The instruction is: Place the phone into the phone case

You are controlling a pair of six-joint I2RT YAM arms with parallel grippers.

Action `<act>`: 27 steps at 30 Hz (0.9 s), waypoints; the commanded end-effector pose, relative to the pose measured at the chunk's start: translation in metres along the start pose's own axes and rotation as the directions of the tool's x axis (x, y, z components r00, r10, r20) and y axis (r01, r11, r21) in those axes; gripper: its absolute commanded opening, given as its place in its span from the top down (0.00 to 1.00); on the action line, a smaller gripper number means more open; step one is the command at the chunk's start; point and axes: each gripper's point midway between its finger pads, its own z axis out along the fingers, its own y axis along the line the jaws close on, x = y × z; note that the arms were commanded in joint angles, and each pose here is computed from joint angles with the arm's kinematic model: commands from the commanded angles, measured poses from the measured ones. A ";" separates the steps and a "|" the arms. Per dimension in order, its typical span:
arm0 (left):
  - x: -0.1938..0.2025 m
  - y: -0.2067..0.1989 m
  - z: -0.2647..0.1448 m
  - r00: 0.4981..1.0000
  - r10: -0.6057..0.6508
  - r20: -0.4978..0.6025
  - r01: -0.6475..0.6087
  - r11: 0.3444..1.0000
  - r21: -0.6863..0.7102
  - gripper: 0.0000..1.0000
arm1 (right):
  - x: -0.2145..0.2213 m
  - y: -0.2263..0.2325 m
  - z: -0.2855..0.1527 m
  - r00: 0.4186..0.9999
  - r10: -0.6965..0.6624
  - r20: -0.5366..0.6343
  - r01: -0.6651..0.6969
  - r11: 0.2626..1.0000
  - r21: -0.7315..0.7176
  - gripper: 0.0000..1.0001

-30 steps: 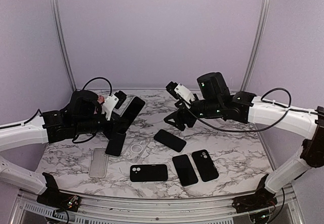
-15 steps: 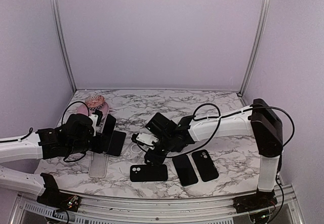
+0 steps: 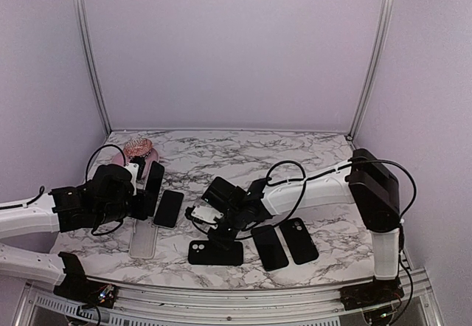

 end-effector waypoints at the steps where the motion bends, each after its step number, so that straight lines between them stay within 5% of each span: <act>1: -0.028 -0.003 -0.009 0.995 -0.013 0.100 0.013 1.000 0.000 1.00 | 0.017 -0.008 0.000 0.989 0.127 -0.076 -0.121 0.989 0.080 0.97; 6: -0.041 -0.010 -0.009 0.987 -0.037 0.154 0.033 0.999 0.033 1.00 | 0.045 -0.020 -0.017 0.913 0.403 -0.069 -0.383 0.901 0.202 1.00; 13: -0.055 -0.022 -0.010 0.971 -0.074 0.229 0.051 0.993 0.108 1.00 | 0.096 -0.040 -0.023 0.661 0.750 0.001 -0.697 0.614 0.370 1.00; 16: -0.056 -0.025 -0.012 0.967 -0.077 0.244 0.046 0.990 0.132 1.00 | 0.110 -0.045 -0.032 0.584 0.811 0.034 -0.734 0.510 0.448 1.00; 25: -0.055 -0.046 -0.019 0.965 -0.136 0.223 0.073 0.960 0.270 1.00 | 0.098 -0.021 -0.046 0.506 0.855 0.110 -0.755 0.378 0.536 1.00; 27: -0.055 -0.050 -0.022 0.963 -0.151 0.221 0.081 0.951 0.299 1.00 | 0.091 -0.020 -0.041 0.492 0.860 0.134 -0.783 0.370 0.500 0.93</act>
